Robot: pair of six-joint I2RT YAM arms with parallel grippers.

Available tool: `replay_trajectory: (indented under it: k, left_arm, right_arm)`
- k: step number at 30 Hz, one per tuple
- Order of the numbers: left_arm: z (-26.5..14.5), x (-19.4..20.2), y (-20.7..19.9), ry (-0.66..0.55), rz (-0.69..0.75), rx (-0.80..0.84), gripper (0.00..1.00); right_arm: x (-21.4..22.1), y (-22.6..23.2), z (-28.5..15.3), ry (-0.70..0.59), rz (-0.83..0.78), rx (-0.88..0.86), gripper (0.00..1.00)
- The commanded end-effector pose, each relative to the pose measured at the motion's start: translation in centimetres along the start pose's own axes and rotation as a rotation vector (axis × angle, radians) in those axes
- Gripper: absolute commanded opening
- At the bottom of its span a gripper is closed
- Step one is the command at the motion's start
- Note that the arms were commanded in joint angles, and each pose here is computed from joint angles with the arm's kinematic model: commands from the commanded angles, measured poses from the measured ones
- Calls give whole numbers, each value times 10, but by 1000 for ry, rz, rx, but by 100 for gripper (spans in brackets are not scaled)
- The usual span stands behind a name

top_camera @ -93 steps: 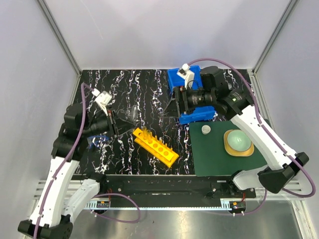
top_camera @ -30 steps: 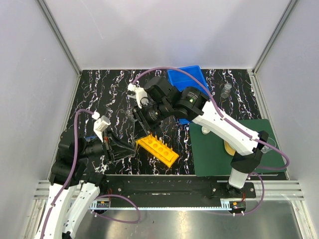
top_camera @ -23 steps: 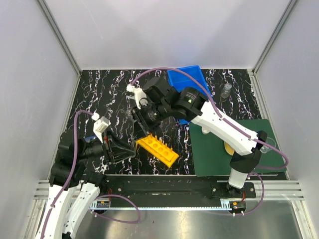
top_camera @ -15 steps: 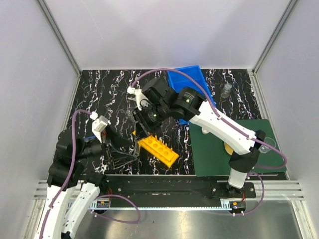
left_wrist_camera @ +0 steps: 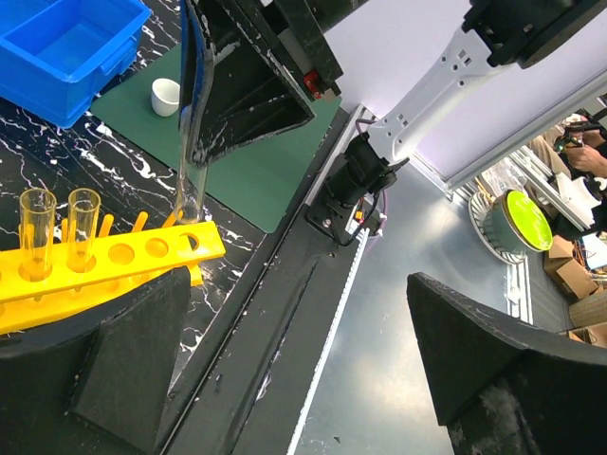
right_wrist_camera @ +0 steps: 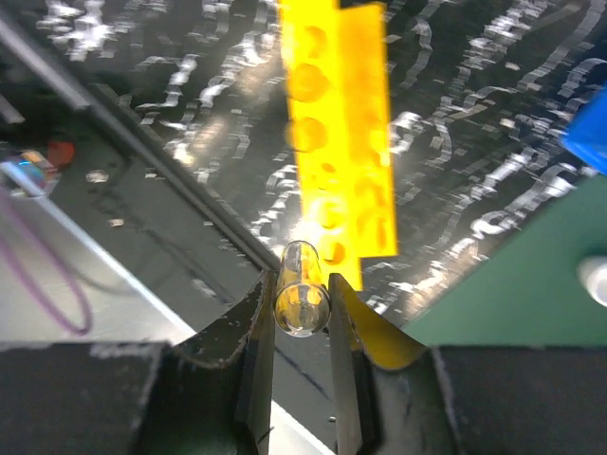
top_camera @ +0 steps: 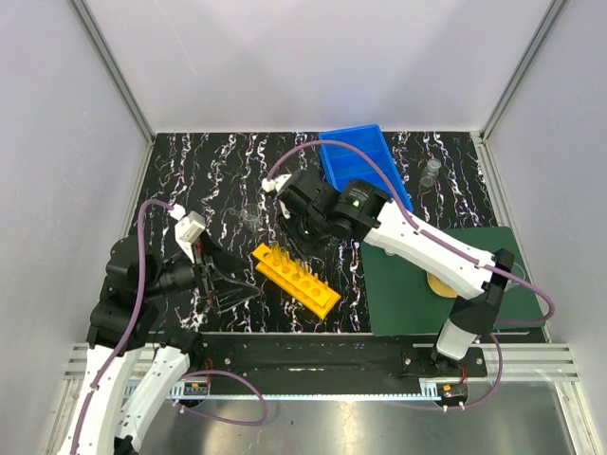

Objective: Organize the chemistry lab equipment

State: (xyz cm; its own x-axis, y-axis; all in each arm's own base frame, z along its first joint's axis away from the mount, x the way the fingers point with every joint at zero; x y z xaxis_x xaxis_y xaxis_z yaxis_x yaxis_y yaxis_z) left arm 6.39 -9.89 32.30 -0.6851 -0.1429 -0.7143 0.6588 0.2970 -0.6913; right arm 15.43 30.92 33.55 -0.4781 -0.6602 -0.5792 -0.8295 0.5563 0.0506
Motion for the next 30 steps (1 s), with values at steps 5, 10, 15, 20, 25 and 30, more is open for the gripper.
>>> replay_trajectory:
  k: [5, 10, 15, 20, 25, 30]
  left_arm:
    - [2, -10, 1, -24, 39, -23, 99]
    - [4, -11, 3, -21, 35, -30, 99]
    - [5, -10, 7, -19, 26, -38, 99]
    - [6, -10, 9, -12, 17, -41, 99]
    - [7, -10, 11, -9, 13, -47, 99]
    - [8, -8, 13, -8, 10, -53, 99]
  right_arm:
    - [28, -34, -19, -75, -12, 340, 0]
    - [42, -41, 0, -113, 6, 405, 0]
    - [43, -44, 11, -214, 53, 425, 0]
    - [46, -45, 27, -252, 93, 405, 0]
    - [49, -44, 36, -258, 116, 368, 0]
    - [49, -40, 41, -259, 129, 321, 0]
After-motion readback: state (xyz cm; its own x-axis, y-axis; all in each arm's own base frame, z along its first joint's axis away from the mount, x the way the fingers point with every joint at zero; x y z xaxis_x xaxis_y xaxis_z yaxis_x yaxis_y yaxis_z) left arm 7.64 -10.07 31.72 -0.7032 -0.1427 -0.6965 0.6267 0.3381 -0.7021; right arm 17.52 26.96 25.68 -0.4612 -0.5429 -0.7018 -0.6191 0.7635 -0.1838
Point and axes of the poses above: each gripper's point midway between its finger pads, its own z axis out along the fingers, its own y axis along the line the jaws close on, x = y × z, the point moved 9 cm from there along -z, back along the fingers, and after that the axes turned 12 degrees about -z, right-handed, at the moved point
